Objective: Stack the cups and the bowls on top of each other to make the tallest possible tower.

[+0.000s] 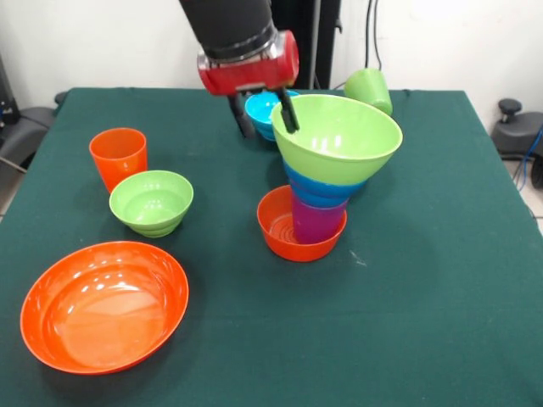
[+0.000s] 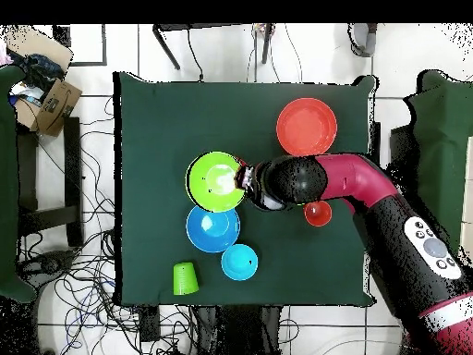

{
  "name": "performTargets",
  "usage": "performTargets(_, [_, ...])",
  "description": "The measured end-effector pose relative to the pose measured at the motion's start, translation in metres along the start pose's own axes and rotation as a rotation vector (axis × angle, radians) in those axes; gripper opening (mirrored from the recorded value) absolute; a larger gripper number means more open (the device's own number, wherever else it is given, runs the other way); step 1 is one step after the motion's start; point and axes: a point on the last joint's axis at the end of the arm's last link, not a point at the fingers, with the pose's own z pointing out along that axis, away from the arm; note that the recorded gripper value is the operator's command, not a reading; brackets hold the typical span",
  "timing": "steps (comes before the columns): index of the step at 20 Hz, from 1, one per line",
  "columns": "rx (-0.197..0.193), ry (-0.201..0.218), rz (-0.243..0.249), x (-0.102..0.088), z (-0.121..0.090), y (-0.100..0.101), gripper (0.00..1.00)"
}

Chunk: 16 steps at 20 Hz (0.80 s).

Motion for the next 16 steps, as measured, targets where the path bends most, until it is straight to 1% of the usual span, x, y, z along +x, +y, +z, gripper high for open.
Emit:
performTargets(3, [0.002,0.009,0.006,0.002,-0.017,0.006,1.00])
performTargets(4, [0.004,0.019,0.009,0.004,-0.026,0.009,1.00])
performTargets(7, [0.007,0.035,0.014,0.006,-0.040,0.014,1.00])
performTargets(9, [0.007,0.043,0.020,0.007,-0.056,0.018,1.00])
performTargets(14, [0.012,0.036,0.022,0.003,-0.077,0.026,1.00])
performTargets(16, [0.027,0.016,0.018,-0.003,-0.090,0.029,1.00])
